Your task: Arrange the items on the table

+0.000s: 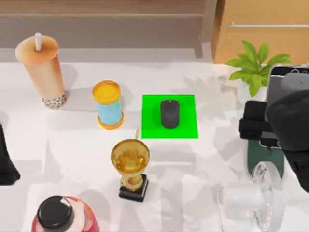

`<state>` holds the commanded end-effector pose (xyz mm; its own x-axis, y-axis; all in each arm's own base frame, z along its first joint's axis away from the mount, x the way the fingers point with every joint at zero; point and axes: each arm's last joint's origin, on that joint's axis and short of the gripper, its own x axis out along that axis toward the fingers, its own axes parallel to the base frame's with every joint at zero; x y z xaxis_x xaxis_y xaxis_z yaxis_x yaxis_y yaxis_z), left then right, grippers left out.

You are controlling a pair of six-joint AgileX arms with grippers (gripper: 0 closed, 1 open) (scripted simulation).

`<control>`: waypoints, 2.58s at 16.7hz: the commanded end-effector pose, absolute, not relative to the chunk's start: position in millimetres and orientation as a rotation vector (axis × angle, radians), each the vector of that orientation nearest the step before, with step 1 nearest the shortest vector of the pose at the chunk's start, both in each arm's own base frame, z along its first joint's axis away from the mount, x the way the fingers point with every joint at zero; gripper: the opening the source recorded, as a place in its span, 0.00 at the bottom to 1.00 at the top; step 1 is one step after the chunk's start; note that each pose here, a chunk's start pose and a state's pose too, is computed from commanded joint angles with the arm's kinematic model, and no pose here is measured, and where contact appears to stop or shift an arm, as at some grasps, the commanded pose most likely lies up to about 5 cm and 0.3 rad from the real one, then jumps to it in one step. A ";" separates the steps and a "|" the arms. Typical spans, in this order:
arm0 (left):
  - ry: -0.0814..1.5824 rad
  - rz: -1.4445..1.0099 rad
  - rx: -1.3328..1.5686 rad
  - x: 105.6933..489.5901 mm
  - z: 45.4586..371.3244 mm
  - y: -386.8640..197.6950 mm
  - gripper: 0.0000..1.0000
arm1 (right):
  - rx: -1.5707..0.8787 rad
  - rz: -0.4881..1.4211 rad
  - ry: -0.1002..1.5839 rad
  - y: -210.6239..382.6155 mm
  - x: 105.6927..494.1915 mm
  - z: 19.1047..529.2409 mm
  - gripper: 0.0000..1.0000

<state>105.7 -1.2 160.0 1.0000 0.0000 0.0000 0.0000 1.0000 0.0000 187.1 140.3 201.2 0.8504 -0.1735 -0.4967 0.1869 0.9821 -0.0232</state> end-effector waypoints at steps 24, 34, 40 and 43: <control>0.000 0.000 0.000 105.7 160.0 -1.2 1.00 | 0.042 -0.154 0.507 130.8 155.9 207.8 1.00; 0.000 0.000 0.000 105.7 160.0 -1.2 1.00 | 0.065 0.043 0.175 24.2 115.1 188.9 1.00; 0.000 0.000 0.000 105.7 160.0 -1.2 1.00 | 0.007 -0.001 0.006 -0.4 106.0 161.2 1.00; 0.000 0.000 0.000 105.7 160.0 -1.2 1.00 | 0.000 0.000 0.000 -1.2 105.7 160.0 1.00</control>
<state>105.7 -1.2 160.0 1.0000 0.0000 0.0000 0.0000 1.0000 0.0000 105.7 -1.2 160.0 1.0000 0.0000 0.0000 0.0000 1.0000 0.0000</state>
